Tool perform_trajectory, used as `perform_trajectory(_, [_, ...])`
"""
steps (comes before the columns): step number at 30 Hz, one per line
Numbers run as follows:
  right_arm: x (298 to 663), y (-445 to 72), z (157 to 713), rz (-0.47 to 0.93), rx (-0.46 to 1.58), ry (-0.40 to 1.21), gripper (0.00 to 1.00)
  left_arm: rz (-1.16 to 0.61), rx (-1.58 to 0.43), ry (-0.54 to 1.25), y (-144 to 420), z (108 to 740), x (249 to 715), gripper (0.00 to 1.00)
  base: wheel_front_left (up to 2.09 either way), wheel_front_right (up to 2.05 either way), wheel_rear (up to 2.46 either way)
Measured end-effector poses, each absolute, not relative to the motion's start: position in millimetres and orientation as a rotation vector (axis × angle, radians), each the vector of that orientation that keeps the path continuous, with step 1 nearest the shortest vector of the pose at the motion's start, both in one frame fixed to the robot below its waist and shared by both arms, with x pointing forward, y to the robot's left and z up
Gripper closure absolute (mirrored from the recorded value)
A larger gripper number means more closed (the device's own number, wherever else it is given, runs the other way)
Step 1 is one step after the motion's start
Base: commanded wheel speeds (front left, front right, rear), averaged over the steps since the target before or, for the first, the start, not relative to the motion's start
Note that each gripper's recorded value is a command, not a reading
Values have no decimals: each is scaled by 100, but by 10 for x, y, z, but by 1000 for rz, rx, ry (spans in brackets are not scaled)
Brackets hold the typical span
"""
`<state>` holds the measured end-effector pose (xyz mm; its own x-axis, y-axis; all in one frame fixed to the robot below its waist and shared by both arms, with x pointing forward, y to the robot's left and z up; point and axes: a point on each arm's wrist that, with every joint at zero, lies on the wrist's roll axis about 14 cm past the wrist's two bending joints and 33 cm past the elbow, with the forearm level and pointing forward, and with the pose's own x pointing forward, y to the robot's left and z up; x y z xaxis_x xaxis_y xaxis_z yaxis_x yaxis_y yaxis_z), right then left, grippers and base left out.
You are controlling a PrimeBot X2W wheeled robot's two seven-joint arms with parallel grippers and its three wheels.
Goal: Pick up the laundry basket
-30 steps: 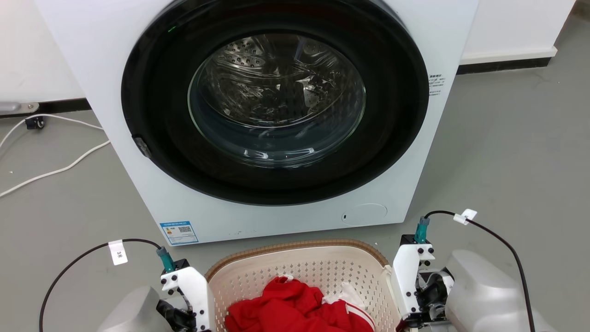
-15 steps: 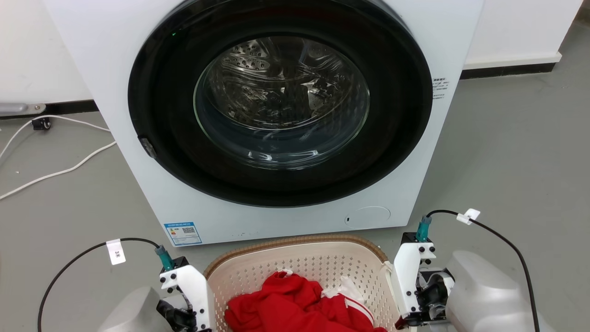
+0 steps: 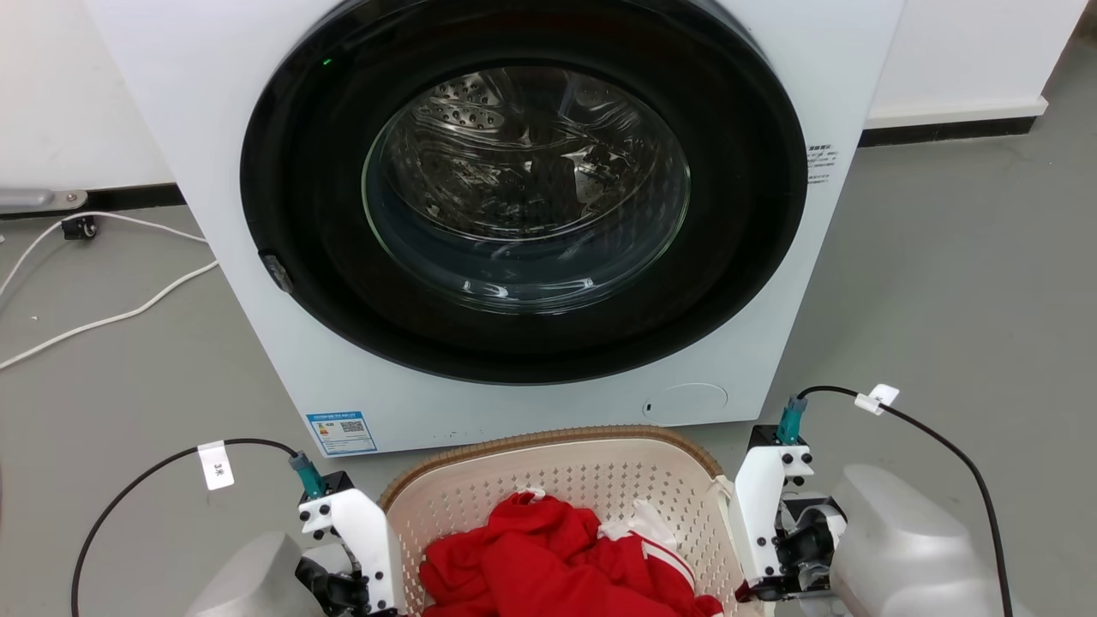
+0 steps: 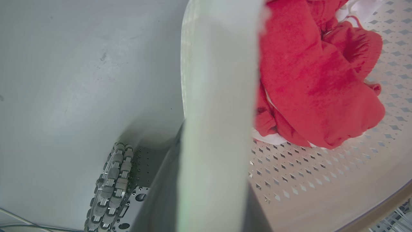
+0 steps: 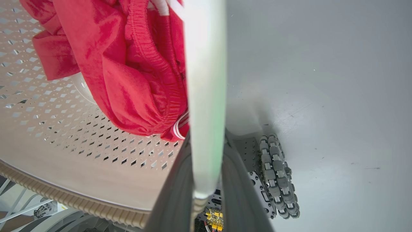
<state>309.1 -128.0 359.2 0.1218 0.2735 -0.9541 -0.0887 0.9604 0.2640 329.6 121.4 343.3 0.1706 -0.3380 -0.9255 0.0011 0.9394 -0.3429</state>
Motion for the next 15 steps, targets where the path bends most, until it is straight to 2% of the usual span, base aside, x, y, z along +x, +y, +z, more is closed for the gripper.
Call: perform_trajectory(15, [3116,-1297,3596,260,151,1408,100,-246,-290,1353,1203,3447,3346,100,0,0,0])
